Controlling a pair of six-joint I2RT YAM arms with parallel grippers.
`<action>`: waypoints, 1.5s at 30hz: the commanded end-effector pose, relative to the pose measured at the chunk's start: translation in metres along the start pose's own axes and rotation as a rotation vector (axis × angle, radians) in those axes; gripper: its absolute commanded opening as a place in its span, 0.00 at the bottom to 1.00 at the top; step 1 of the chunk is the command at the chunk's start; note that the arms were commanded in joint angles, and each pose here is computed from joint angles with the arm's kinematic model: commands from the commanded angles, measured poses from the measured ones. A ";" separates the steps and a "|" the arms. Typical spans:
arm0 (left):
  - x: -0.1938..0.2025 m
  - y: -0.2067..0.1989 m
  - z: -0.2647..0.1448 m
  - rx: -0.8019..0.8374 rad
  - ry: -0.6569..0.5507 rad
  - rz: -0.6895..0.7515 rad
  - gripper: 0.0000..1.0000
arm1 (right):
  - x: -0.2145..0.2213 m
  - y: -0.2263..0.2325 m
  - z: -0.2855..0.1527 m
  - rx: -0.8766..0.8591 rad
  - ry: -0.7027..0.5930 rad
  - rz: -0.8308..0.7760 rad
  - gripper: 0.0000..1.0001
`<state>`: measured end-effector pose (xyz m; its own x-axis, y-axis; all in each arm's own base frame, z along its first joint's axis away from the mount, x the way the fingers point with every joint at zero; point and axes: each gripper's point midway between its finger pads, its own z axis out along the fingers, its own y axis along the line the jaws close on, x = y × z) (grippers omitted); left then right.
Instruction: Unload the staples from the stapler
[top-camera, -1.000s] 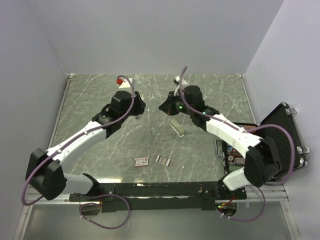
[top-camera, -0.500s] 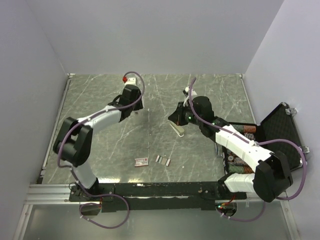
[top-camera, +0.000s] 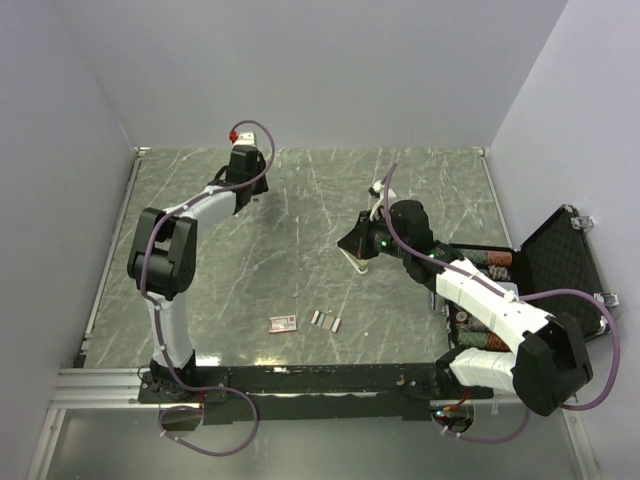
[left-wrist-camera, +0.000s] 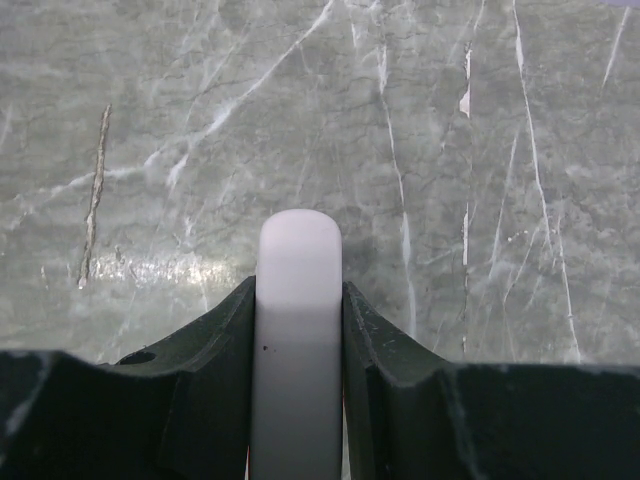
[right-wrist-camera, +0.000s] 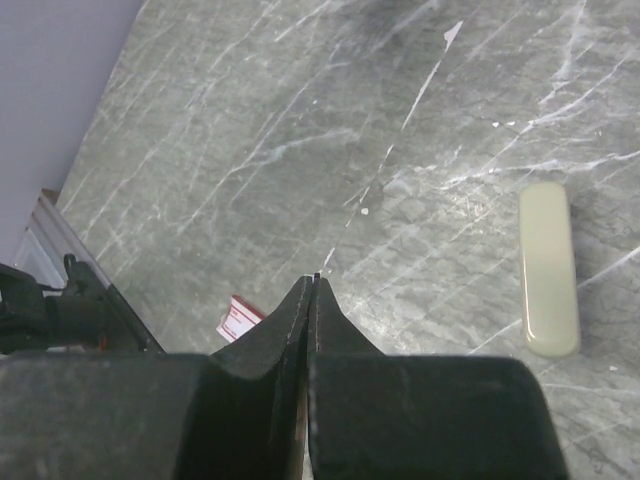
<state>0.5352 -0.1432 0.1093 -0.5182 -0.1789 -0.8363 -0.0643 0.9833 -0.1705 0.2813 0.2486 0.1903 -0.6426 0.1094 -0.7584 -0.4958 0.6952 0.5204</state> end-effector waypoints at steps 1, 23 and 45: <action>-0.013 -0.008 0.007 0.026 -0.038 0.045 0.16 | -0.010 0.009 -0.005 -0.031 -0.040 -0.042 0.00; 0.058 0.013 0.004 0.013 0.160 0.020 0.49 | 0.000 0.006 0.003 -0.039 -0.003 -0.018 0.00; -0.019 -0.082 -0.117 0.343 0.022 0.168 0.56 | -0.002 -0.008 -0.022 0.096 0.009 -0.033 0.50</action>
<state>0.4665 -0.1718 0.1713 -0.5352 -0.1060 -0.8381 0.1132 0.9741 -0.1955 0.2734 0.2369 0.1801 -0.6644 0.0770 -0.7434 -0.4667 0.7342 0.4931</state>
